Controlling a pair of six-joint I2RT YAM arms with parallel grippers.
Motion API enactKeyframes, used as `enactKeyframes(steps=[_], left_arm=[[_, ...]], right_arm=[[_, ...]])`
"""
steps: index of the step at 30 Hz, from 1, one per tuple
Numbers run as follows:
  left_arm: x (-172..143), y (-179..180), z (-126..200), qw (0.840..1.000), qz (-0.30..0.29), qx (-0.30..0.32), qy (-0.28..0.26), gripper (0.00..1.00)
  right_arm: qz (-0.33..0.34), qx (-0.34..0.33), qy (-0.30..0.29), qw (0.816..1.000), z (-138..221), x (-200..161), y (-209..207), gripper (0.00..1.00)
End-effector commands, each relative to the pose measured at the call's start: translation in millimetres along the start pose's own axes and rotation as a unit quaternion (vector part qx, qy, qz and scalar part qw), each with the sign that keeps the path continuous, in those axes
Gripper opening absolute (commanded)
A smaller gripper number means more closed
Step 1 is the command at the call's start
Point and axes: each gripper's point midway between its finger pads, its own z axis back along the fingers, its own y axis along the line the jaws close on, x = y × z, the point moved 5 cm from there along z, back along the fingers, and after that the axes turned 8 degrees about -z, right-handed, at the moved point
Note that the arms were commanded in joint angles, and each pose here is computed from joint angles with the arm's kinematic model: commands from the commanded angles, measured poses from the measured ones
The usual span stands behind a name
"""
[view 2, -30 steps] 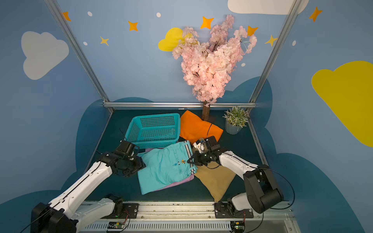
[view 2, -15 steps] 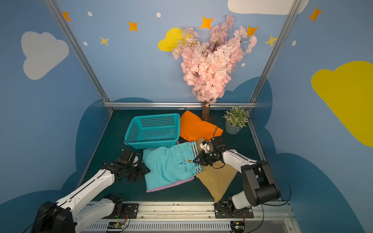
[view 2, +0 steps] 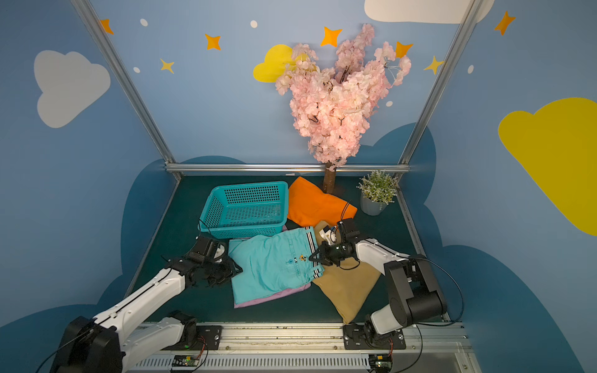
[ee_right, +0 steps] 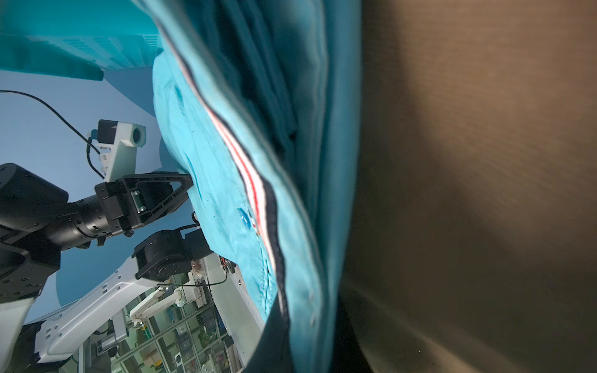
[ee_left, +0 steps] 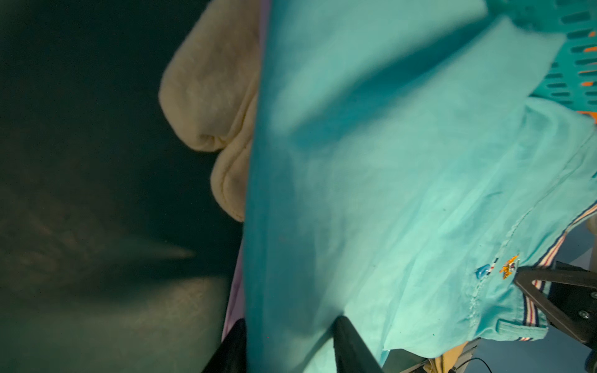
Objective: Put the folded long pants in the basket
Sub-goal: Pick up the long pant at the center of the board.
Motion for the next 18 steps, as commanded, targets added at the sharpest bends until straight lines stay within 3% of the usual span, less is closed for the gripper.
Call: enactKeyframes(steps=[1,4,12,18], left_arm=[[3.2,-1.7,-1.5,1.000,-0.017,0.003,0.004,0.44],[5.4,-1.7,-1.2,1.000,-0.022,0.012,0.006,0.39],[4.7,-12.3,26.3,1.000,-0.028,0.013,0.001,0.03],[-4.7,-23.1,60.7,0.999,-0.042,-0.009,-0.012,0.03]], right_arm=[[0.011,0.009,-0.001,1.000,0.4,0.4,0.7,0.00],[0.009,0.009,0.000,1.000,-0.3,0.4,-0.2,0.00],[0.006,0.017,0.004,1.000,6.3,-4.8,7.9,0.00],[0.019,0.025,0.010,0.999,23.3,-23.2,28.3,0.00]])
